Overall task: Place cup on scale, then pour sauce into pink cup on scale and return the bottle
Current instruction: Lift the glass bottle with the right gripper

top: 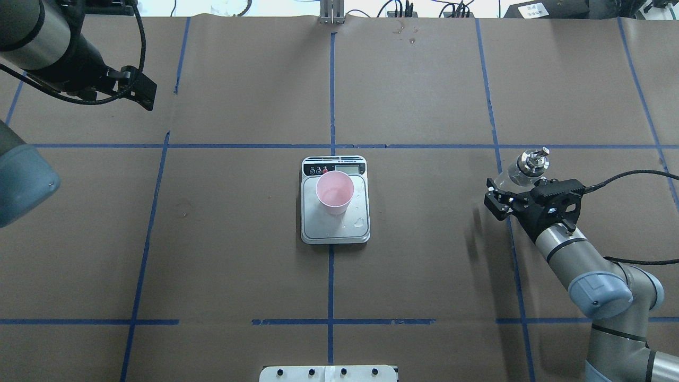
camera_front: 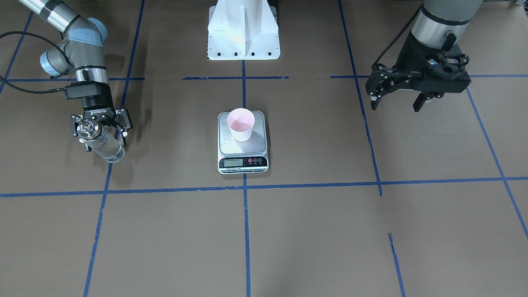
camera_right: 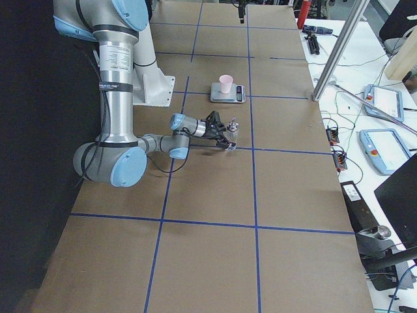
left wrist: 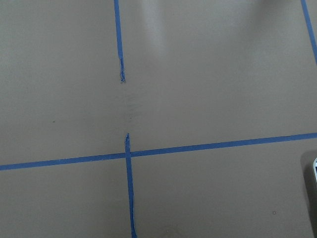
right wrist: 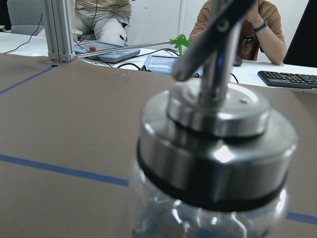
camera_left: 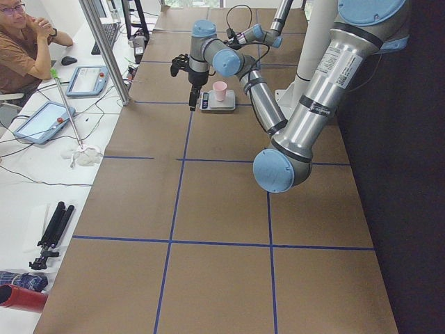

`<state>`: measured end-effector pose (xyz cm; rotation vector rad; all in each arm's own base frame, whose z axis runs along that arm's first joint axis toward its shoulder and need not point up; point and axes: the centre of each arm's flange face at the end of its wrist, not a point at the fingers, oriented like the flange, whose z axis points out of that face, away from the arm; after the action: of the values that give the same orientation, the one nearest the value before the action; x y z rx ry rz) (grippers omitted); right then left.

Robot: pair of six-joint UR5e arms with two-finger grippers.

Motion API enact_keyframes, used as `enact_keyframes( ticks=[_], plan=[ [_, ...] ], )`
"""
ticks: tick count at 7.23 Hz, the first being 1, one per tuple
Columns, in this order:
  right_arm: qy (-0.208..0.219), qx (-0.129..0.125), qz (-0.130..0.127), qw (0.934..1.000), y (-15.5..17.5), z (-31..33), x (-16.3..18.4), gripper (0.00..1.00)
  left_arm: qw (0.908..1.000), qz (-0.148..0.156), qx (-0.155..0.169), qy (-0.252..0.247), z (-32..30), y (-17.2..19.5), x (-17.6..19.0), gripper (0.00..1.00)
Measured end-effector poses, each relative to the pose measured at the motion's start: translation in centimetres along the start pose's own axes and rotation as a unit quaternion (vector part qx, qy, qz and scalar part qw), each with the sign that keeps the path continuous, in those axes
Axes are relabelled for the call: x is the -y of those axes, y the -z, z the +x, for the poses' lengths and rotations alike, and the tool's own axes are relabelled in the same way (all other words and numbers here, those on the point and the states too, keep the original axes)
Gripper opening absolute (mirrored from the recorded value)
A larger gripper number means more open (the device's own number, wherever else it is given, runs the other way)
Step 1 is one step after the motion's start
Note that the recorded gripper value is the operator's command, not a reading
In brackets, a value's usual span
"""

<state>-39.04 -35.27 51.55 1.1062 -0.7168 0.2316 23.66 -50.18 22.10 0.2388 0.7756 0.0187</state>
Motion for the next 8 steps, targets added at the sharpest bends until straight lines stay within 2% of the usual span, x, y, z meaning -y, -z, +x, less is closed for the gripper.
enact_keyframes(
  ticks=[2, 3, 4, 5, 8],
  plan=[
    [-0.002, 0.0, -0.001, 1.0, -0.3, 0.2, 0.4, 1.0, 1.0, 0.0, -0.001, -0.001, 0.1, 0.1, 0.0, 1.0],
    [-0.003, 0.0, -0.003, 1.0, -0.5, 0.4, 0.6, 0.93, 1.0, 0.0, -0.002, -0.001, 0.2, 0.1, 0.0, 1.0],
    [-0.004, 0.0, -0.003, 1.0, -0.5, 0.5, 0.8, 0.33, 1.0, 0.0, -0.002, -0.001, 0.2, 0.1, 0.0, 1.0],
    [-0.006, 0.001, -0.002, 1.0, -0.6, 0.3, 0.9, 0.0, 1.0, 0.0, -0.002, -0.001, 0.2, 0.1, 0.0, 1.0],
    [-0.029, 0.02, 0.003, 0.9994, -0.5, -1.1, 3.5, 0.0, 1.0, 0.002, -0.004, 0.0, 0.2, 0.4, -0.1, 1.0]
  ],
)
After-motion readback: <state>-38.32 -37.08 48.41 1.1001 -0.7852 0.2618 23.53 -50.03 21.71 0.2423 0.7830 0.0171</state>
